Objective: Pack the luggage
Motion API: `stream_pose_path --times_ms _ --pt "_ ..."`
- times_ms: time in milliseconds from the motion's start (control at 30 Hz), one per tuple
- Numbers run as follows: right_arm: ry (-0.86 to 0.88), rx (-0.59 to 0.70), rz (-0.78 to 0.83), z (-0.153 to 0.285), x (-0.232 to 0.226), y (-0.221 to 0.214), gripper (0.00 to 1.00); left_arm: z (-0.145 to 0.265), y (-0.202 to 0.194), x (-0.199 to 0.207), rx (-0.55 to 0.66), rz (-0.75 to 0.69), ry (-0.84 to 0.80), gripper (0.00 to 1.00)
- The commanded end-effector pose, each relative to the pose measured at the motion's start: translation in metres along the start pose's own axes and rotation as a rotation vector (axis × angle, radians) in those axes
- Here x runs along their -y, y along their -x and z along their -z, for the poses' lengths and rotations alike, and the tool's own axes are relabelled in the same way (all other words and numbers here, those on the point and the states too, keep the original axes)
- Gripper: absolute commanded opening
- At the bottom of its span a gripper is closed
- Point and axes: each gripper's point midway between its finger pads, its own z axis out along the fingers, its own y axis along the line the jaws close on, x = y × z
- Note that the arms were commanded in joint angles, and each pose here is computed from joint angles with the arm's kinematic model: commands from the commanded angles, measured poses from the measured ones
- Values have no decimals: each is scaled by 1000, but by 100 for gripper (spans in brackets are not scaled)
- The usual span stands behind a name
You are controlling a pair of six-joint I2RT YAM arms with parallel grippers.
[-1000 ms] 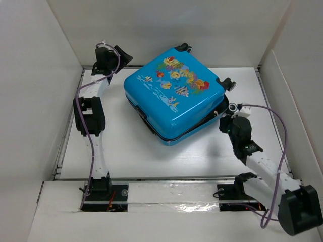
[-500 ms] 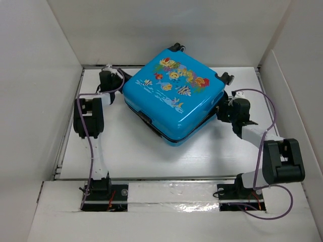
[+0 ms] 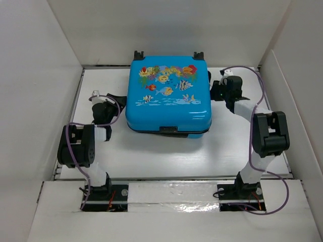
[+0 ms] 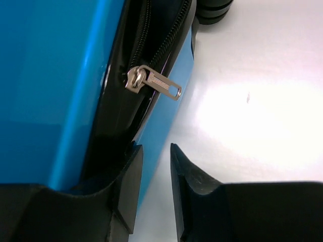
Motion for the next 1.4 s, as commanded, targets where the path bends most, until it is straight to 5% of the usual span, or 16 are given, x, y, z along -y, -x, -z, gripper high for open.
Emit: stream_pose_path --times_ms 0,167,400,467,533,600,633,733,833,1000,1167,1200,1367 --pt "382 111 86 7 -108 52 38 28 -19 62 -25 -90 -209 60" --pt "310 109 25 20 -92 47 47 43 15 66 88 -103 -144 68" --pt "135 192 -69 77 -53 20 46 106 103 162 418 -105 -264 73" --pt "49 214 -90 93 -32 13 40 119 104 184 437 -125 -292 73" --pt "-7 251 -101 120 -22 -3 22 143 109 215 477 -156 -354 68" --pt "-1 338 -96 152 -28 0 0 157 87 234 427 -194 -432 51" --pt "-16 312 -102 157 -24 -27 0 159 76 240 397 -211 -458 24" --pt "59 352 -51 188 -39 -52 0 156 14 248 214 -287 -531 0" --pt "167 387 -24 210 -60 -70 5 155 -45 254 61 -370 -573 0" --pt "257 328 -15 217 -77 -103 39 179 -106 265 -24 -497 -587 0" --pt "273 225 -5 207 -82 -114 40 208 -164 238 -193 -506 -606 0" --pt "289 183 19 198 -87 -122 41 211 -187 209 -267 -511 -579 10" --pt "282 210 67 191 -96 -109 43 207 -207 172 -336 -502 -511 23"
